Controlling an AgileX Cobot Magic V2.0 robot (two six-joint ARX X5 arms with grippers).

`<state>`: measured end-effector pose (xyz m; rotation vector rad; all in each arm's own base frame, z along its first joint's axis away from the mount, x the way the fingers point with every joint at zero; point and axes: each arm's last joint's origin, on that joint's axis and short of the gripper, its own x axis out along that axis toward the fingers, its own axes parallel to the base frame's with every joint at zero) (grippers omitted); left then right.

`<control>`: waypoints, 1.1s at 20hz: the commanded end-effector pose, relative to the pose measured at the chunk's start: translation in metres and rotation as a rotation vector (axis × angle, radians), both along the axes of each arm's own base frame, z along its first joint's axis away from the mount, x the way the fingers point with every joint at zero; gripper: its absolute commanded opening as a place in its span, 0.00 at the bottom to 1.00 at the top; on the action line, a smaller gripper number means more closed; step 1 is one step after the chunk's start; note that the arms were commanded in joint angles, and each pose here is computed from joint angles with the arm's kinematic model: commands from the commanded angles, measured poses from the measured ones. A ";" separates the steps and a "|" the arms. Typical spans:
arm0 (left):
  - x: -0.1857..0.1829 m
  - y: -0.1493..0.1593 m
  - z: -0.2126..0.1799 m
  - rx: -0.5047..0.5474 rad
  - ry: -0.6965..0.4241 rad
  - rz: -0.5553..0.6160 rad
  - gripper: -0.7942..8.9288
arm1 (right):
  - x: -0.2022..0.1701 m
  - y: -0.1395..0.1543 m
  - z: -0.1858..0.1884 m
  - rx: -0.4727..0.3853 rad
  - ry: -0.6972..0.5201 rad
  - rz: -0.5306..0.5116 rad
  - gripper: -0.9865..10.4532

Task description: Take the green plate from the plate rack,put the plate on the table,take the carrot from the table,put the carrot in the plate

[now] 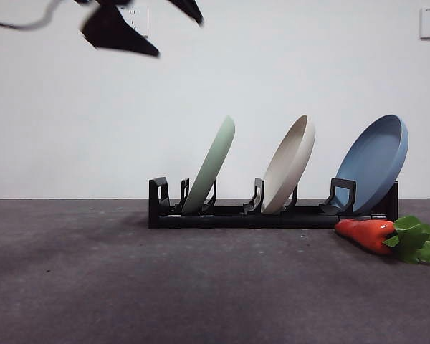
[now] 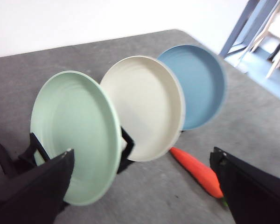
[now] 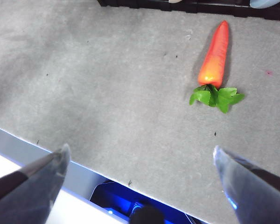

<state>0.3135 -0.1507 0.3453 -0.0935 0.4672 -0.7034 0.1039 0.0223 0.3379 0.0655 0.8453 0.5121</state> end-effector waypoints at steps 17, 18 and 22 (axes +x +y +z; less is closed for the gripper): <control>0.073 -0.075 -0.113 0.163 0.088 0.001 0.37 | 0.013 0.001 -0.003 -0.002 0.028 0.000 0.69; 0.073 -0.076 -0.112 0.158 0.082 -0.003 0.28 | 0.013 0.001 -0.003 -0.002 0.029 0.001 0.69; 0.071 -0.078 -0.112 0.157 0.082 -0.011 0.07 | 0.013 0.001 -0.003 -0.002 0.029 0.001 0.69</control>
